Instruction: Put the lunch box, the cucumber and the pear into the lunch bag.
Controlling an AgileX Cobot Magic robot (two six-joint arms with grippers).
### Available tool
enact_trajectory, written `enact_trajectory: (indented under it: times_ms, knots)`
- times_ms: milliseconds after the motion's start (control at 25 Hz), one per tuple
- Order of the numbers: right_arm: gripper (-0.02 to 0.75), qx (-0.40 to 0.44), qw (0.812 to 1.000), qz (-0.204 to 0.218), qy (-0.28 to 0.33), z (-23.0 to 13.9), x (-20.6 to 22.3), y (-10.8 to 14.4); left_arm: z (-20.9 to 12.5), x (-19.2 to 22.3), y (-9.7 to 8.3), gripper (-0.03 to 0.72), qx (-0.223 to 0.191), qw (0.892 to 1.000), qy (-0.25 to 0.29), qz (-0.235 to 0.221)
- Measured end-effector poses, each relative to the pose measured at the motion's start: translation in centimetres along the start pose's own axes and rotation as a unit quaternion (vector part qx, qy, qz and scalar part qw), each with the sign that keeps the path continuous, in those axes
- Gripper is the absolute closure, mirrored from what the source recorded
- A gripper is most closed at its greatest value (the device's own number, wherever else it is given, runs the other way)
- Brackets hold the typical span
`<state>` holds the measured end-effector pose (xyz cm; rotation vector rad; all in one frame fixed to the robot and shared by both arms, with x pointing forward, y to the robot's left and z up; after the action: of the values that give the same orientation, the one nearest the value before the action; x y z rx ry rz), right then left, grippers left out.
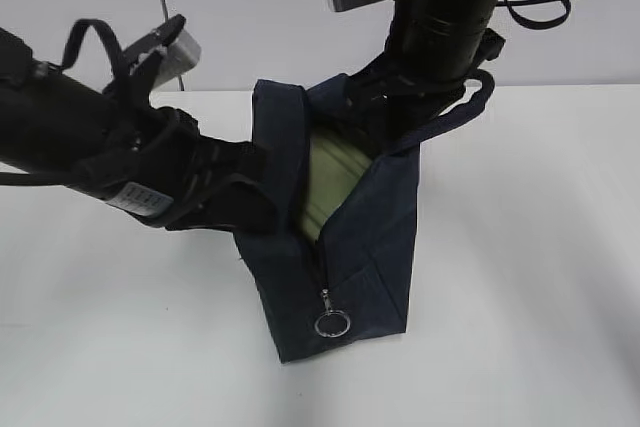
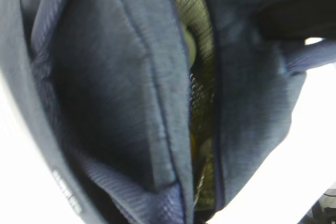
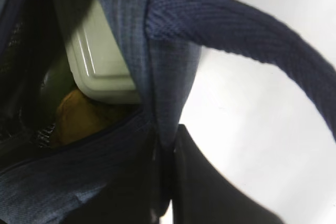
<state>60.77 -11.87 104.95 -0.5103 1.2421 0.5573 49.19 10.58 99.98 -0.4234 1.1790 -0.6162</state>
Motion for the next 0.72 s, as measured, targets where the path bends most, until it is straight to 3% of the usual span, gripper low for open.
enact_trajectory:
  times_ms: [280,400,520,560,720]
  knots:
    - [0.728,0.02,1.0,-0.007,0.002,0.0,0.0,-0.1,0.2,0.7,0.4,0.687,-0.006,1.0,-0.001,0.007]
    - [0.676,0.031,0.999,-0.008,0.002,0.0,0.0,-0.2,0.2,0.7,0.4,0.669,-0.005,1.0,-0.002,0.008]
    - [0.525,0.034,0.999,-0.007,-0.003,0.0,-0.2,-0.1,0.3,0.7,0.5,0.592,-0.004,1.0,-0.007,0.01]
    - [0.441,0.035,0.999,-0.004,-0.006,0.0,-0.4,-0.1,0.3,0.6,0.4,0.549,-0.003,1.0,-0.01,0.01]
    - [0.297,0.042,0.999,-0.004,-0.007,0.0,-0.4,-0.1,0.6,-0.5,-0.2,0.371,0.011,0.999,-0.032,0.006]
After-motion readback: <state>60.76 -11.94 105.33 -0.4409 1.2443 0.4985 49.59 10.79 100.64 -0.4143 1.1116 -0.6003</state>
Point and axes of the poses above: a point on each arm's last joint axis where the gripper is mounted, x pointing out along that axis toward the gripper, y along the wrist's bending axis when the last joint is at zero, z = x × y, the point moved 2 cm from there along x, pointing out along that axis toward the gripper, and after that the axes turned 10 degrees about -x, right-handed, at the moved point
